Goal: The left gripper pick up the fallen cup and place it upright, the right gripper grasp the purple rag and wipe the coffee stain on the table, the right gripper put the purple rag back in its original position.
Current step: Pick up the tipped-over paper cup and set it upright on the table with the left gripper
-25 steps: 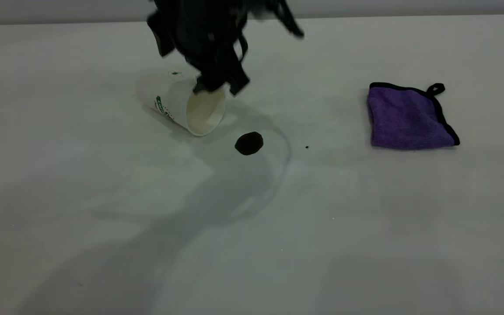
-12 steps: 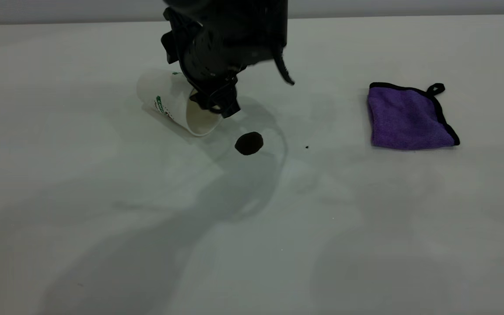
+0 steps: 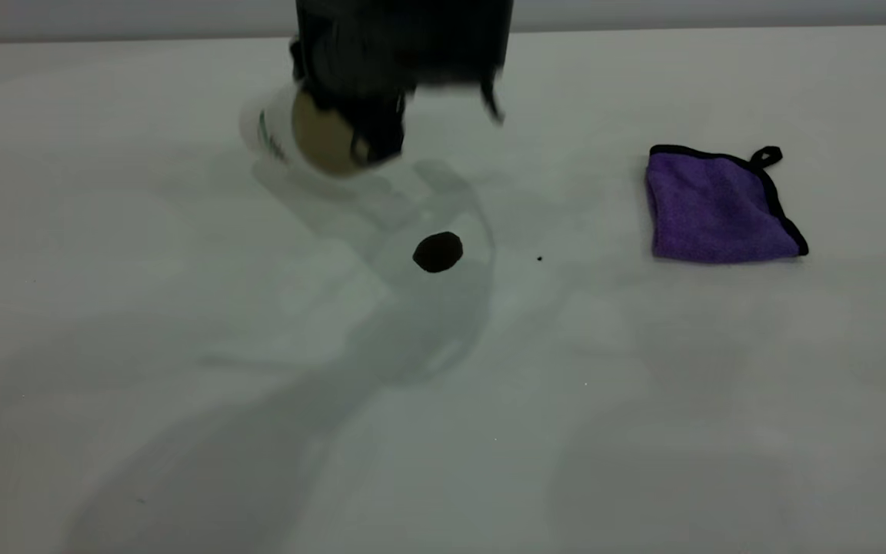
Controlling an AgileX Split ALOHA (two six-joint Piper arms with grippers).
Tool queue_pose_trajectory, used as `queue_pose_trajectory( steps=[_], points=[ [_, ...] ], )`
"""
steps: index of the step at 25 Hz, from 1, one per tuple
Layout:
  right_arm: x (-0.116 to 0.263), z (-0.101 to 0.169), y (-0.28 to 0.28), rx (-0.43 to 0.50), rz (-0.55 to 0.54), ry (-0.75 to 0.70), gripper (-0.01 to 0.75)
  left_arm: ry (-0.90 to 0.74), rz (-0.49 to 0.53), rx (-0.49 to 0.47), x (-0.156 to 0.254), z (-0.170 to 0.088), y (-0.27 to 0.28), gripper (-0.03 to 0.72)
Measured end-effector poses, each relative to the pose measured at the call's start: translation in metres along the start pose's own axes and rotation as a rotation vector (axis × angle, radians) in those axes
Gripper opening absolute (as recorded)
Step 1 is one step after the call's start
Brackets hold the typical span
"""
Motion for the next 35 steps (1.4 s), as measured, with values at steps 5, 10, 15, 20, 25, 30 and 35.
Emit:
queue_pose_trajectory(
  steps=[5, 10, 15, 20, 25, 30, 35],
  points=[
    [0.000, 0.000, 0.000, 0.000, 0.000, 0.000, 0.240, 0.185, 0.005, 0.293, -0.004, 0.086, 0.016, 0.011],
    [0.000, 0.000, 0.000, -0.001, 0.000, 0.000, 0.240, 0.274, 0.005, 0.601, 0.015, 0.132, 0.003, 0.011],
    [0.000, 0.000, 0.000, -0.004, -0.001, -0.002, 0.240, 0.386, -0.018, 0.838, 0.029, 0.137, -0.031, 0.011],
    [0.000, 0.000, 0.000, -0.004, -0.001, -0.002, 0.240, 0.519, -0.046, 0.933, 0.039, 0.131, -0.070, 0.011],
    [0.000, 0.000, 0.000, -0.005, -0.001, -0.002, 0.240, 0.559, -0.026, 0.960, 0.040, 0.106, -0.093, 0.022],
    [0.000, 0.000, 0.000, -0.004, -0.001, -0.002, 0.240, 0.580, -0.019, 0.973, 0.040, 0.094, -0.102, 0.060],
    [0.000, 0.000, 0.000, -0.004, -0.001, -0.002, 0.240, 0.583, -0.020, 0.971, 0.040, 0.089, -0.106, 0.185]
  ],
)
Point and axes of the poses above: a point on each arm's last joint axis where the gripper is mounted, y pointing back along that axis away from the gripper, z along the wrist's bending axis when the last joint is at zero, x = y × z, the point moved 1 cm from there along -y, pointing out along that axis toward the gripper, and after that the axes turned 6 degrees about y, right-handed, at the moved point
